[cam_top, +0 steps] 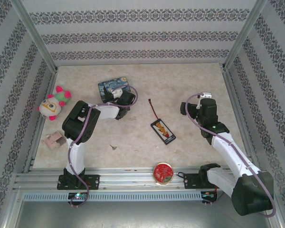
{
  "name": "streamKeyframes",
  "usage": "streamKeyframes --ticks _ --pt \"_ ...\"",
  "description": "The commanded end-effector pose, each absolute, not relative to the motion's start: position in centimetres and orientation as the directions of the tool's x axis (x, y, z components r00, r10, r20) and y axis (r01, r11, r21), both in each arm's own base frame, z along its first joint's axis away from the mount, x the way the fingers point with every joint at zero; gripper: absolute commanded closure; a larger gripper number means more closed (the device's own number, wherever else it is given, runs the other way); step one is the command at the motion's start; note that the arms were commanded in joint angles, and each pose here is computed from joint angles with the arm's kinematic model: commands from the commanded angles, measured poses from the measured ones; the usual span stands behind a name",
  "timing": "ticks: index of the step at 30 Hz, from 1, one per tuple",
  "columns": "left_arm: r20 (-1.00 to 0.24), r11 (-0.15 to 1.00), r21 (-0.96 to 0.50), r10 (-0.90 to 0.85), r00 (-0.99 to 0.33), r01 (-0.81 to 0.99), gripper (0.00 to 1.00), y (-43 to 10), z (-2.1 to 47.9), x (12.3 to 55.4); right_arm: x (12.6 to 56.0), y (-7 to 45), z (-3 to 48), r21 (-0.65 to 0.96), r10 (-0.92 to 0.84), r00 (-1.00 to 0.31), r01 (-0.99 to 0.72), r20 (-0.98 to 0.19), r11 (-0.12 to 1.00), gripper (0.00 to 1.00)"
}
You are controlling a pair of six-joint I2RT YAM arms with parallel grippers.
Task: Unlock a padlock with a key
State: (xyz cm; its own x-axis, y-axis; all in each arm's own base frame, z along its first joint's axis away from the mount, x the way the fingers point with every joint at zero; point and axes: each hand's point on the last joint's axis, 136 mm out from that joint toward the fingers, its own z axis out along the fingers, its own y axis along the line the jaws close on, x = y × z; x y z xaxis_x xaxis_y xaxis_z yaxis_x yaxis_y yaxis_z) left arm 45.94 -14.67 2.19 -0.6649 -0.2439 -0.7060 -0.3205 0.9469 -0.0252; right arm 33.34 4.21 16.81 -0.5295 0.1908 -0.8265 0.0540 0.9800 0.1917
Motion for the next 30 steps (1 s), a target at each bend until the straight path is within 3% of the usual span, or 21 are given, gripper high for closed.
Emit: streamKeyframes --ticks 1,22,30 --pt "-0.663 0.951 -0.038 -0.255 -0.704 -0.308 0.90 -14.5 1.5 44.3 33.3 4.9 17.1 0.176 0.168 -0.546 0.038 -0.821 0.984 0.02" --pt "-0.602 0.972 -0.057 -0.217 -0.769 -0.229 0.90 -17.7 2.4 34.3 31.1 9.6 16.7 0.118 0.087 -0.617 -0.008 -0.782 0.993 0.02" --pt "-0.579 0.973 -0.055 -0.213 -0.787 -0.223 0.84 -17.3 2.3 31.8 31.1 10.6 17.0 0.102 0.064 -0.619 -0.026 -0.783 0.994 0.02"
